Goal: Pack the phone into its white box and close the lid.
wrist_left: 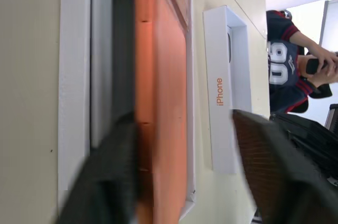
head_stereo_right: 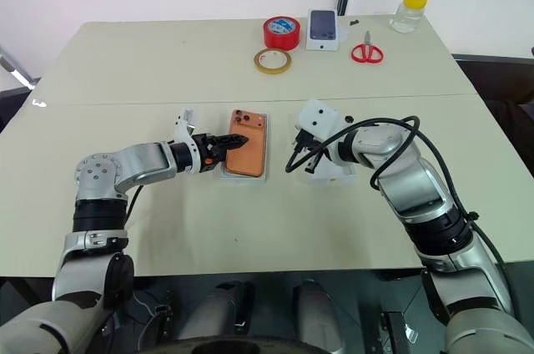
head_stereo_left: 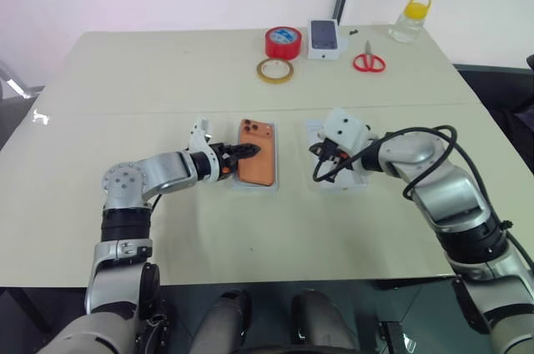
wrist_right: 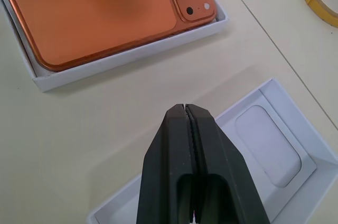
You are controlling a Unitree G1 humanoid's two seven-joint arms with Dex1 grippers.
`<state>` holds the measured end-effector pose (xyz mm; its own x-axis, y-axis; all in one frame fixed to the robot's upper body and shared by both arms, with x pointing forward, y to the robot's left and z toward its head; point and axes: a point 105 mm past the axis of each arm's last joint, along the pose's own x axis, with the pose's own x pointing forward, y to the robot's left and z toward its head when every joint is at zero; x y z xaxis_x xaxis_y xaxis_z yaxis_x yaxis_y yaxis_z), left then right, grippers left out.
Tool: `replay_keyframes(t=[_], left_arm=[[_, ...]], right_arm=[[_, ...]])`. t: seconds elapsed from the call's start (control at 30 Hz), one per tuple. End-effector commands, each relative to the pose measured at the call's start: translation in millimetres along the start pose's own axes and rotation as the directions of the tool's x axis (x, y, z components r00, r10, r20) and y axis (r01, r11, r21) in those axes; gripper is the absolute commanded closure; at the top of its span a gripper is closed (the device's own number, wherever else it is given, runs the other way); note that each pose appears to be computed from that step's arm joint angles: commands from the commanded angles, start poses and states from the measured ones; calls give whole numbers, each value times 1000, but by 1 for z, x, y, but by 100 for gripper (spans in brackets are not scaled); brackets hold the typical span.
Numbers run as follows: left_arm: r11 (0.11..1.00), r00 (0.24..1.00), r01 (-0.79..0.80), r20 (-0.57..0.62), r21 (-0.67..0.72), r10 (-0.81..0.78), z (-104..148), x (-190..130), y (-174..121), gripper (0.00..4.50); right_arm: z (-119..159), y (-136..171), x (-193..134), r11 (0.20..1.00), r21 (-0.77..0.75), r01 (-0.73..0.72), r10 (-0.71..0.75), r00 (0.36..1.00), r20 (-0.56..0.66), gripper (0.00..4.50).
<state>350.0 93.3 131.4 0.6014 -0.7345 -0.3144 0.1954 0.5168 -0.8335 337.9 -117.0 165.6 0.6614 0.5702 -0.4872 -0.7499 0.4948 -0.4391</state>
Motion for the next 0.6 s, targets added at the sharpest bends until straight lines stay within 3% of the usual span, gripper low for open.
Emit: replay_keyframes(t=[0.03, 0.37, 0.47, 0.6], left_arm=[[997, 999, 31, 31, 66, -33, 10, -8, -14, 21], [932, 999, -47, 14, 360, 45, 16, -31, -23, 21], [901, 998, -52, 49, 430, 35, 25, -42, -30, 21], [843, 973, -202, 199, 498, 115, 52, -57, -15, 21]], right_arm=[[14, -6, -5, 999, -39, 21, -20, 999, 40, 450], [14, -7, -5, 999, -45, 21, -19, 999, 42, 450], [14, -8, -5, 999, -47, 25, -23, 999, 43, 450], [24, -2, 2, 999, -47, 6, -3, 998, 64, 450]])
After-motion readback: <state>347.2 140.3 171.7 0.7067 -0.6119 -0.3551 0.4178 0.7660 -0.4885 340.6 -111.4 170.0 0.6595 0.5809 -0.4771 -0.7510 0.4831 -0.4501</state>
